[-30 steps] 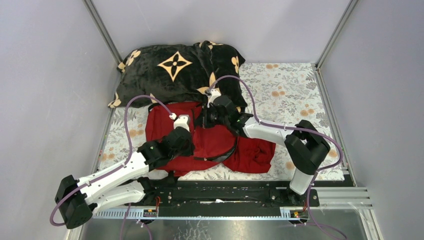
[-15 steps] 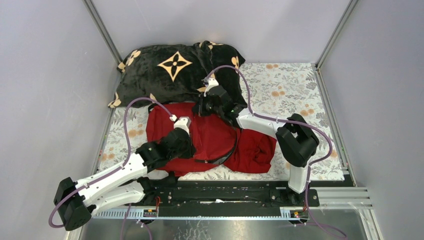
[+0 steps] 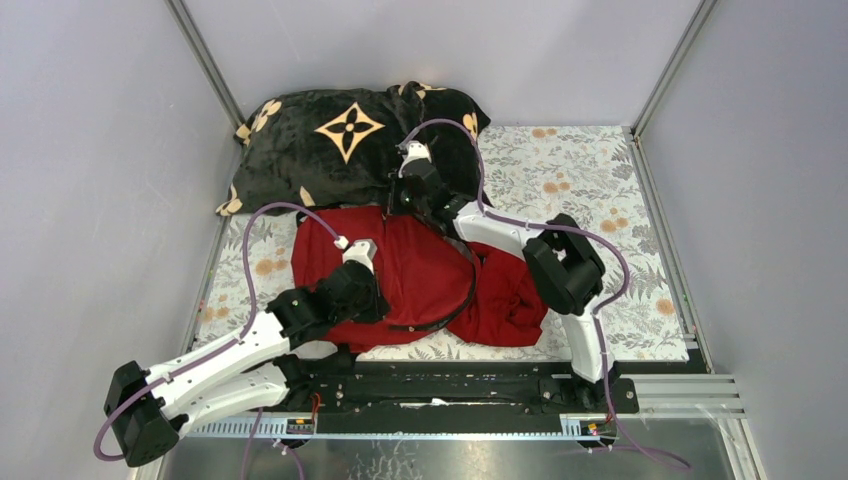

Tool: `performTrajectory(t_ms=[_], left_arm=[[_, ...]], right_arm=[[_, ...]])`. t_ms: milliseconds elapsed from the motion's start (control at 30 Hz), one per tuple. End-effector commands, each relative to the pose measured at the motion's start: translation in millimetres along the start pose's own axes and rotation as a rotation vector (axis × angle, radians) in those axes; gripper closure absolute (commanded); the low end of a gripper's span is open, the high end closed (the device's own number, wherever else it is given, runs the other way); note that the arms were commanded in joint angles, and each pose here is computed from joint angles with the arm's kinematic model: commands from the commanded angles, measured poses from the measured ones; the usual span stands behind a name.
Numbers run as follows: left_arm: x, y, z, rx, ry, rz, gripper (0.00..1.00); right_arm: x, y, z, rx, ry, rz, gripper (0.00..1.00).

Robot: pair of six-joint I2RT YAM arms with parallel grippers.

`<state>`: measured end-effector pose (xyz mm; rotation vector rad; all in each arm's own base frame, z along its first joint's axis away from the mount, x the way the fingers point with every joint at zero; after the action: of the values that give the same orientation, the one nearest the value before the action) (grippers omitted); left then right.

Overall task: Pack the student bag
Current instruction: Zip the student bag at the center of the board.

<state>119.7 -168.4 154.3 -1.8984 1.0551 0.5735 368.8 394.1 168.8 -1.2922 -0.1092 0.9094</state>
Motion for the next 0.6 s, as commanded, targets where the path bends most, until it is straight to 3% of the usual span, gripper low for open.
performTrajectory(t_ms=[0,133,267,400,433,500,533,567], left_arm=[[-5,18,1,-0.009,0.029,0.110,1.00],[0,25,3,-0.009,0.053,0.130,1.00],[7,29,4,-0.014,0.043,0.157,1.00],[0,9,-3,0.023,-0.020,0.074,1.00],[-3,1,-6,0.033,-0.038,0.043,0.91],[-11,-12,-10,0.055,-0.071,-0.016,0.51],[-13,-18,-12,0.071,-0.078,-0.041,0.33],[-13,-23,-11,0.091,-0.091,-0.058,0.24]], right_arm=[[15,-38,-9,0.003,0.085,-0.149,1.00],[23,-37,-17,-0.028,0.135,-0.117,1.00],[8,-62,-1,-0.046,0.069,-0.142,1.00],[-23,-81,17,-0.091,-0.045,-0.157,0.96],[-33,-82,20,-0.104,-0.075,-0.155,0.80],[-55,-84,22,-0.115,-0.096,-0.178,0.49],[-66,-83,21,-0.124,-0.099,-0.193,0.39],[-79,-85,20,-0.132,-0.097,-0.217,0.31]])
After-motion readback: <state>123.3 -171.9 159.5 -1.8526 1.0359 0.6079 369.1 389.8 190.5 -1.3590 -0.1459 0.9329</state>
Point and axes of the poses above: each gripper's point midway between its finger pads, its own x axis out along the fingers, its own z axis along the line the jaws close on, y = z × x, the point moved 7 cm from there along -x, back along the fingers, and after that the axes turned 11 degrees about -x, right-handed, at the moved point
